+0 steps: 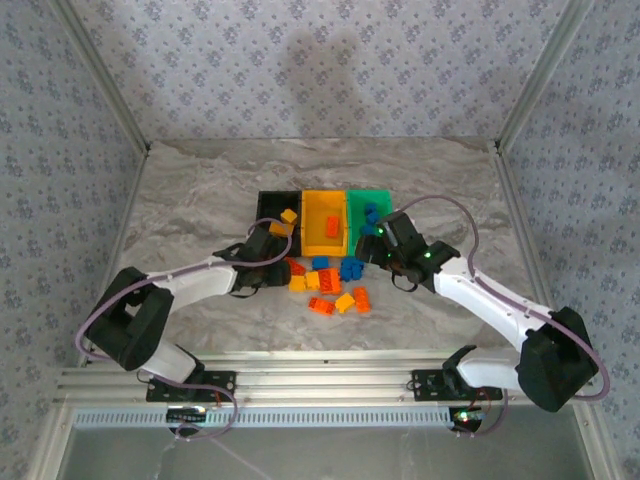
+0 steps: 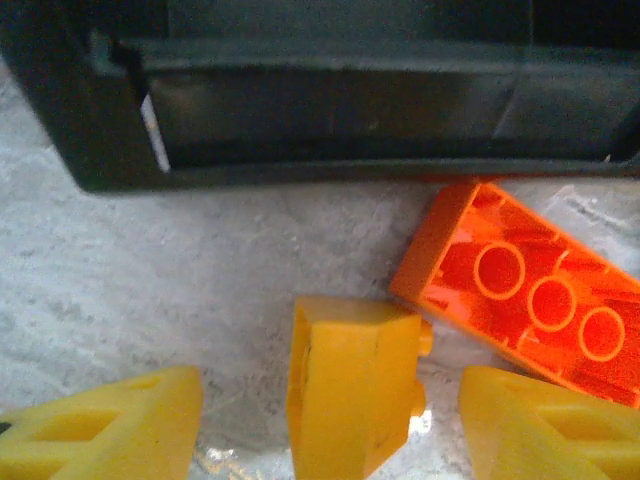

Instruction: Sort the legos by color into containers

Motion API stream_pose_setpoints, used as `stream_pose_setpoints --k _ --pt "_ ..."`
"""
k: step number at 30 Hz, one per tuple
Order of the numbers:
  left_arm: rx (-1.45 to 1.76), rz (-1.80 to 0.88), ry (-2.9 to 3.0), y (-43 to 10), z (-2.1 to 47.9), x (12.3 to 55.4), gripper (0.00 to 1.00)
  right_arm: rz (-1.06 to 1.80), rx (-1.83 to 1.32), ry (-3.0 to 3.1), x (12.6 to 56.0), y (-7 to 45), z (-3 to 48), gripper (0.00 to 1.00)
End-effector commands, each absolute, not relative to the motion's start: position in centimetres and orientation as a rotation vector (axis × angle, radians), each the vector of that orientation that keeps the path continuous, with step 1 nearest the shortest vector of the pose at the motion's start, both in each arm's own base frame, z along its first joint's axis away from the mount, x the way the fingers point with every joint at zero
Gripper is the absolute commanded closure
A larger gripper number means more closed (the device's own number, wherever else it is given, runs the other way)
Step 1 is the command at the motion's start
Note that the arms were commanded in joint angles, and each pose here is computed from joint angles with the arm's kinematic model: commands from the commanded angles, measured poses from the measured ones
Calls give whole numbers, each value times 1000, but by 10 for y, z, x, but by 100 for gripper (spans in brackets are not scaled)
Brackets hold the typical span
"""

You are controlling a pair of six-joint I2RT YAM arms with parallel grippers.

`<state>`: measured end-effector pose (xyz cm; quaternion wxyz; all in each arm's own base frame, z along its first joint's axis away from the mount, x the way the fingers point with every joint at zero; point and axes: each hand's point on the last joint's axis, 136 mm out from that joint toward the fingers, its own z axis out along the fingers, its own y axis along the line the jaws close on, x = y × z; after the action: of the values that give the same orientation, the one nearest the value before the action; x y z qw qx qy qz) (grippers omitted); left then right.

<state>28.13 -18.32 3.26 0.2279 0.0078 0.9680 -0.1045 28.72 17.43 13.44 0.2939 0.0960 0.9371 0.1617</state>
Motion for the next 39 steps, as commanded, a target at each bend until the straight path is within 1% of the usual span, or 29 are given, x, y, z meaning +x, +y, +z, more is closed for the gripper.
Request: stream_pose_setpoints --k 1,3,5,13,16,21,25,28,31,37,38,39 --pt "21 -323 2633 -191 40 293 30 440 278 2479 286 173 145 15" --pt "20 -294 2644 -189 34 294 32 443 277 2479 286 173 144 15" --pt "22 -282 2661 -189 28 295 36 444 278 2480 285 173 144 15" --pt "15 -274 2689 -186 21 287 63 446 287 2469 284 169 149 15" --pt "9 -285 2680 -184 28 279 70 449 293 2460 285 168 151 15" --pt "1 -345 2610 -185 67 270 75 455 298 2453 285 168 153 15" --pt "-14 -384 2510 -186 118 280 75 460 299 2446 285 167 154 15" --pt "-11 -341 2462 -186 147 301 74 460 305 2447 285 167 152 15" --pt "-40 -315 2454 -188 152 329 72 455 311 2453 284 166 149 15" --pt "-66 -237 2481 -199 141 384 72 453 334 2481 281 162 141 14" --pt "-66 -227 2485 -201 139 390 70 452 329 2478 282 162 142 14" --pt "-63 -222 2493 -204 136 395 66 453 322 2483 281 163 141 14"
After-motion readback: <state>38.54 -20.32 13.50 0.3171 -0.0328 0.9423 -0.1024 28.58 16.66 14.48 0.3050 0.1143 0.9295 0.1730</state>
